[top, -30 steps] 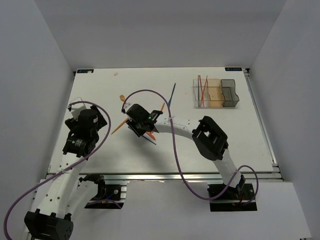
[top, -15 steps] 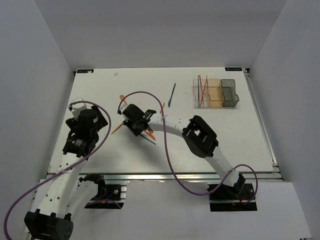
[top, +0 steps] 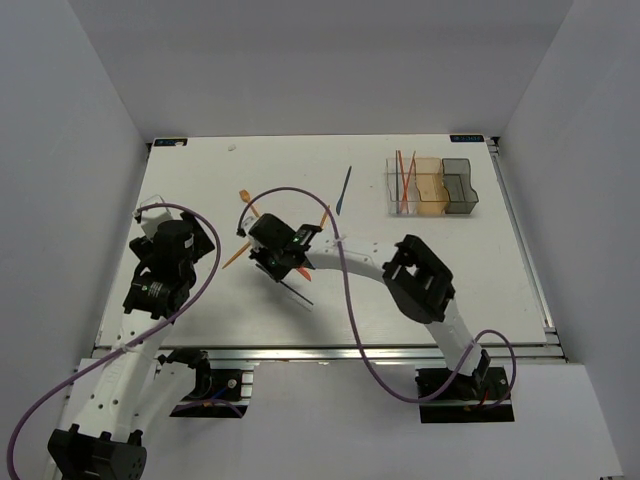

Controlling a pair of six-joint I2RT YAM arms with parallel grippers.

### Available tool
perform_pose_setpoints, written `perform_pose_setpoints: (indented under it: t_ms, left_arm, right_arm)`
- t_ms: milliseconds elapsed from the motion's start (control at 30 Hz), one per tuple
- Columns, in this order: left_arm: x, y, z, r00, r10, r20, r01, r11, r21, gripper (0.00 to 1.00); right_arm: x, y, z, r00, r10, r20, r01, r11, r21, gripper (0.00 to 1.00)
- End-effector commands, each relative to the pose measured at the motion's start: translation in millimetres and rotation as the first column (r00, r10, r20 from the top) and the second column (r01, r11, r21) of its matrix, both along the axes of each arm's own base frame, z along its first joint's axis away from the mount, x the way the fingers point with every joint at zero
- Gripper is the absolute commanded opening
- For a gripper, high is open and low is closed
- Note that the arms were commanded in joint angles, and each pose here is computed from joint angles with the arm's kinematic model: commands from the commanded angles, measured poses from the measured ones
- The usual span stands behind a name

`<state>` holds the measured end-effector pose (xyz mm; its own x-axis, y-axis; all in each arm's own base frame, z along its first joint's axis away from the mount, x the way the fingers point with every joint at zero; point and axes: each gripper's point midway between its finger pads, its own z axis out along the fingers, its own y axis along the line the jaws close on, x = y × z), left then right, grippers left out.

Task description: Sort the eating utensils into containers

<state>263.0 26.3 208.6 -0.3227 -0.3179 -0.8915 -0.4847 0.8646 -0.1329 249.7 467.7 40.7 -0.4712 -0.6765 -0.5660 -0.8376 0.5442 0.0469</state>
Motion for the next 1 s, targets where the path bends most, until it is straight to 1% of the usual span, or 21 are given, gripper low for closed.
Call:
perform_pose_setpoints:
  t_ms: [0,67,100,133,167,200,233,267,300,333,367,400,433,467,567,600,633,733,833,900,967]
  left_arm:
    - [0.7,0.1,13.9,0.999,-0.002,0.038,0.002,1.000,-0.003,0.98]
    - [1.5,-1.0,13.0,0.999,-0.006,0.035,0.006,1.000,-0.004,0.98]
    - [1.8,-0.4,12.3,1.000,-0.004,0.031,0.004,1.000,-0.003,0.98]
    - [1.7,-1.0,12.0,1.000,-0.006,0.029,0.006,1.000,-0.003,0.98]
    - [1.6,-0.6,12.0,1.000,-0.005,0.029,0.005,1.000,-0.003,0.98]
    - [1.4,-0.5,11.7,1.000,-0.005,0.029,0.005,1.000,-0.003,0.98]
    - [1.6,-0.6,12.0,1.000,-0.005,0.030,0.005,1.000,-0.003,0.98]
    - [1.7,-0.9,12.5,0.999,-0.006,0.033,0.006,1.000,-0.005,0.98]
    - [1.8,-1.7,12.4,0.999,-0.011,0.034,0.011,1.000,-0.005,0.98]
    - [1.9,-2.2,12.3,0.999,-0.014,0.034,0.014,1.000,-0.007,0.98]
    - [2.0,-2.5,11.2,0.999,-0.015,0.031,0.015,1.000,-0.007,0.98]
    - [2.5,-2.9,11.0,0.999,-0.018,0.028,0.018,1.000,-0.007,0.98]
    - [2.9,-3.2,10.2,1.000,-0.019,0.025,0.020,1.000,-0.007,0.98]
    - [3.2,-3.5,9.4,1.000,-0.021,0.023,0.021,1.000,-0.008,0.98]
    - [3.2,-3.8,9.3,0.999,-0.022,0.023,0.022,1.000,-0.009,0.98]
    - [3.2,-3.8,9.3,0.999,-0.023,0.022,0.023,1.000,-0.007,0.98]
    - [3.1,-4.1,8.7,0.999,-0.024,0.021,0.024,1.000,-0.007,0.98]
    - [4.6,-5.7,8.7,0.999,-0.033,0.020,0.033,0.999,-0.010,0.98]
    - [6.3,-7.0,6.4,0.999,-0.040,0.010,0.040,0.999,-0.009,0.98]
    - [7.1,-8.5,5.7,0.999,-0.047,0.007,0.047,0.999,-0.012,0.98]
    - [7.0,-8.4,5.7,0.999,-0.046,0.009,0.047,0.999,-0.013,0.98]
  right_arm:
    - [7.6,9.2,116.4,0.996,-0.047,0.073,0.026,0.964,0.264,0.00]
    - [19.0,-7.6,151.8,0.990,-0.117,0.074,0.086,0.937,0.338,0.00]
    - [41.4,-26.1,161.0,0.979,-0.189,0.081,0.149,0.925,0.350,0.00]
    - [54.1,-39.6,166.6,0.966,-0.241,0.095,0.194,0.916,0.351,0.00]
    - [77.9,-66.1,175.3,0.939,-0.322,0.125,0.262,0.900,0.349,0.00]
    - [100.0,-93.1,177.2,0.892,-0.416,0.175,0.348,0.881,0.321,0.00]
    - [116.0,-112.6,178.0,0.859,-0.471,0.201,0.401,0.863,0.309,0.00]
    - [147.1,-150.3,180.6,0.797,-0.560,0.226,0.488,0.818,0.306,0.00]
    - [168.7,-176.3,183.4,0.730,-0.630,0.266,0.552,0.772,0.314,0.00]
    - [186.9,-195.7,181.3,0.684,-0.672,0.282,0.596,0.739,0.315,0.00]
    - [213.2,-231.8,184.4,0.614,-0.728,0.305,0.651,0.686,0.326,0.00]
    - [230.4,-251.2,190.3,0.553,-0.763,0.335,0.681,0.645,0.347,0.00]
    - [248.3,-263.0,201.6,0.497,-0.793,0.353,0.687,0.608,0.398,0.00]
    - [267.9,-288.3,198.0,0.439,-0.822,0.363,0.720,0.563,0.406,0.00]
    - [306.6,-320.0,210.7,0.334,-0.850,0.407,0.714,0.510,0.480,0.00]
    - [317.3,-322.3,221.0,0.325,-0.851,0.414,0.696,0.511,0.504,0.00]
    - [328.5,-324.0,205.5,0.328,-0.849,0.414,0.710,0.511,0.485,0.00]
    - [353.4,-331.0,197.7,0.329,-0.840,0.432,0.708,0.522,0.475,0.00]
    - [368.6,-331.8,190.9,0.321,-0.825,0.465,0.695,0.539,0.475,0.00]
    - [372.8,-334.7,182.6,0.316,-0.823,0.472,0.702,0.537,0.467,0.00]
    - [372.7,-336.8,164.5,0.316,-0.825,0.468,0.716,0.531,0.453,0.00]
